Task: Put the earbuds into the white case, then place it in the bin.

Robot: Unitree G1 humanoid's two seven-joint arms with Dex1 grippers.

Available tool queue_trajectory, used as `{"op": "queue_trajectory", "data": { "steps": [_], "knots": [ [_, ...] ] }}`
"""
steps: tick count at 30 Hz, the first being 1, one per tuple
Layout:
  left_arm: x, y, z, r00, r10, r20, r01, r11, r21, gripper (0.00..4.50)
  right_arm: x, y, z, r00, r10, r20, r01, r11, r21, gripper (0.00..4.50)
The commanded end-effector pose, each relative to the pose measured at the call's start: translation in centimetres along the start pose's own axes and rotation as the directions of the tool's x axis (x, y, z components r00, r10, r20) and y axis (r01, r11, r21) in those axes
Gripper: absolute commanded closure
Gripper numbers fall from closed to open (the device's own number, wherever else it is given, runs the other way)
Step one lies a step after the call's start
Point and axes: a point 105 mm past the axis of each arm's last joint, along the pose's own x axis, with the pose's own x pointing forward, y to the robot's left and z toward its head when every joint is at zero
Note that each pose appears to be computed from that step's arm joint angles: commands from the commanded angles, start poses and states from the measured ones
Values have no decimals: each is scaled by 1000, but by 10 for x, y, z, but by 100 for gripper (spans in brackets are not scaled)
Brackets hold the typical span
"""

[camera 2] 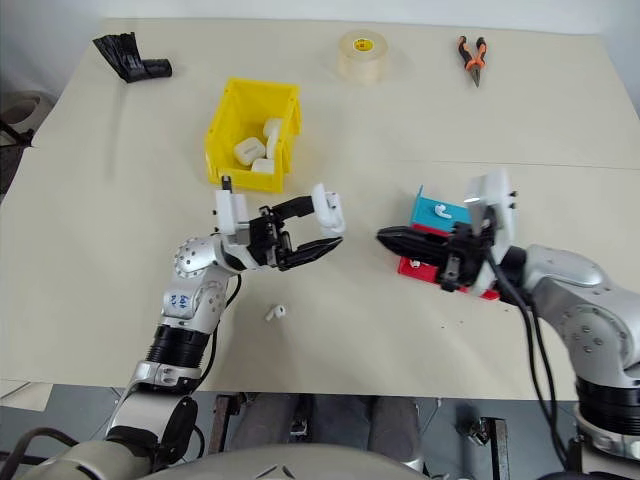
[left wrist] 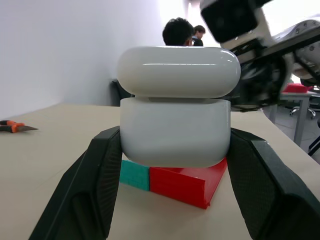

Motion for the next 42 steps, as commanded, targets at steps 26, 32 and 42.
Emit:
{"op": "queue_trajectory", "data": {
  "steps": [26, 32, 42],
  "knots": [
    [-9, -25, 25, 990, -95, 105, 95, 995, 4, 175, -60, -78, -9, 929, -297, -220, 204, 908, -367, 3],
    [-6, -27, 26, 988, -101, 119, 102, 995, 4, 175, -23, -104, 20, 868, -302, -393, 150, 916, -371, 3],
    [5, -33, 26, 983, -118, 143, 118, 993, 8, 175, 17, -152, 15, 712, -382, -589, 113, 891, -440, 3]
  ]
}}
